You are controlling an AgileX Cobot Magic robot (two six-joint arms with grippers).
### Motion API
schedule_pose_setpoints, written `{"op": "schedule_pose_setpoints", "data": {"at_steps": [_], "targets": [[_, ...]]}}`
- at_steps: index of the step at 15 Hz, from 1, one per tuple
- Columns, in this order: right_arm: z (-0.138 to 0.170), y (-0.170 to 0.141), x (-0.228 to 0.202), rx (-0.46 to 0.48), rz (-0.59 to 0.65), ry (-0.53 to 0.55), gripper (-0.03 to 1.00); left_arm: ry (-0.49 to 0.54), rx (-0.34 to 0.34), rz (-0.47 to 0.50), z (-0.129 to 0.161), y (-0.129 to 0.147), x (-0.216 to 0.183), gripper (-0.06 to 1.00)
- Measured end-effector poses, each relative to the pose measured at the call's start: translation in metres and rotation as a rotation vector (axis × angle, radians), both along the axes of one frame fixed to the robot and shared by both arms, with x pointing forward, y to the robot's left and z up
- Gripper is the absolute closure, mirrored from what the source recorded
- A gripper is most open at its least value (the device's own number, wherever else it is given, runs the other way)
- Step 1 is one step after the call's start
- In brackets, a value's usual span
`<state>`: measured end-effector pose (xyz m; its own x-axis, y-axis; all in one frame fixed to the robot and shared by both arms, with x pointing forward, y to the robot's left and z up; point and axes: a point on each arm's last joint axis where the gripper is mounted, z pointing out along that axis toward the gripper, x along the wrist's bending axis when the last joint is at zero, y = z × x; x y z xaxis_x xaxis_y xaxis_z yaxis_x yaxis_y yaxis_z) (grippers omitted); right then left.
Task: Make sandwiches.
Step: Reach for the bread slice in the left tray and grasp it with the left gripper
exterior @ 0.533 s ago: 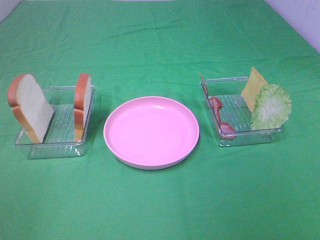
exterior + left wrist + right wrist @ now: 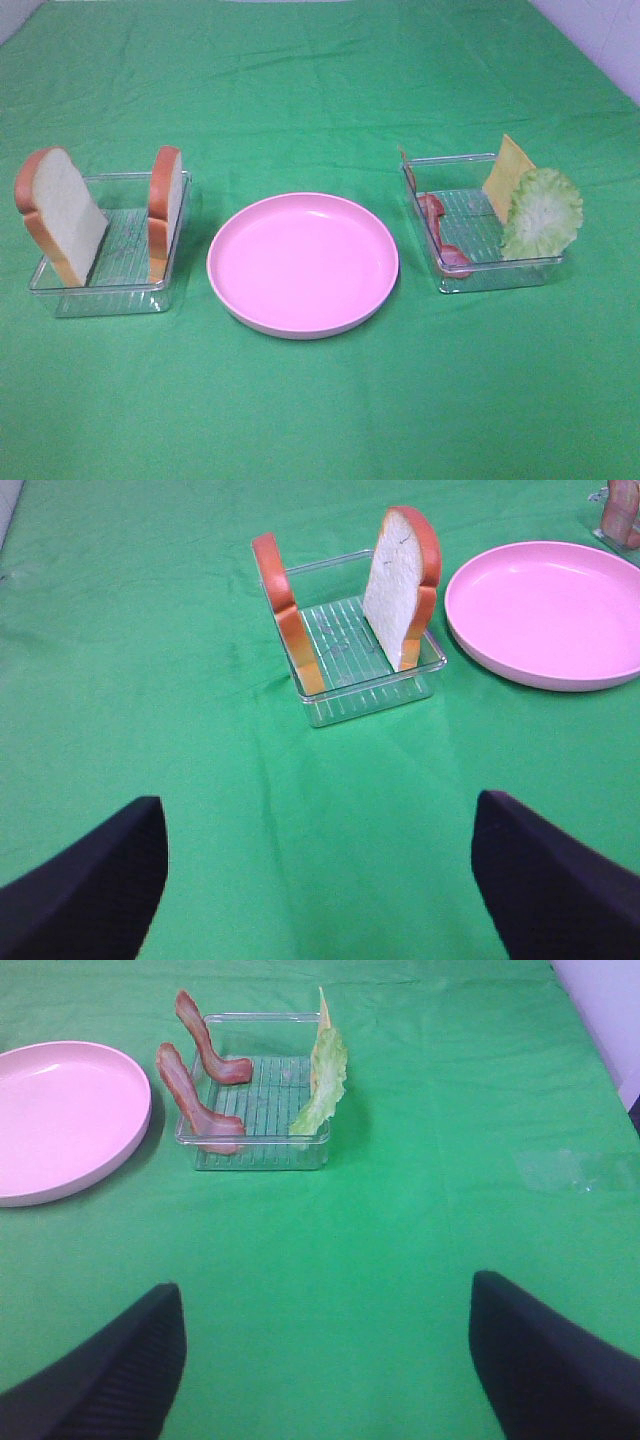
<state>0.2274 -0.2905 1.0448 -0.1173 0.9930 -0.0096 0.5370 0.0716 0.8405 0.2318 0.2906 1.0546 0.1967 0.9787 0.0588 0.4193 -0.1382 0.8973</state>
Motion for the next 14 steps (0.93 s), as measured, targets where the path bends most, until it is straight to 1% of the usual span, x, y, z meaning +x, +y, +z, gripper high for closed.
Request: {"op": "schedule_pose_setpoints", "data": {"at_steps": [14], "targets": [[0.0000,0.0000,0.0000,0.000,0.000,0.000,0.22,0.000,0.000,0.000,0.0000,0.0000,0.0000,0.16]]}}
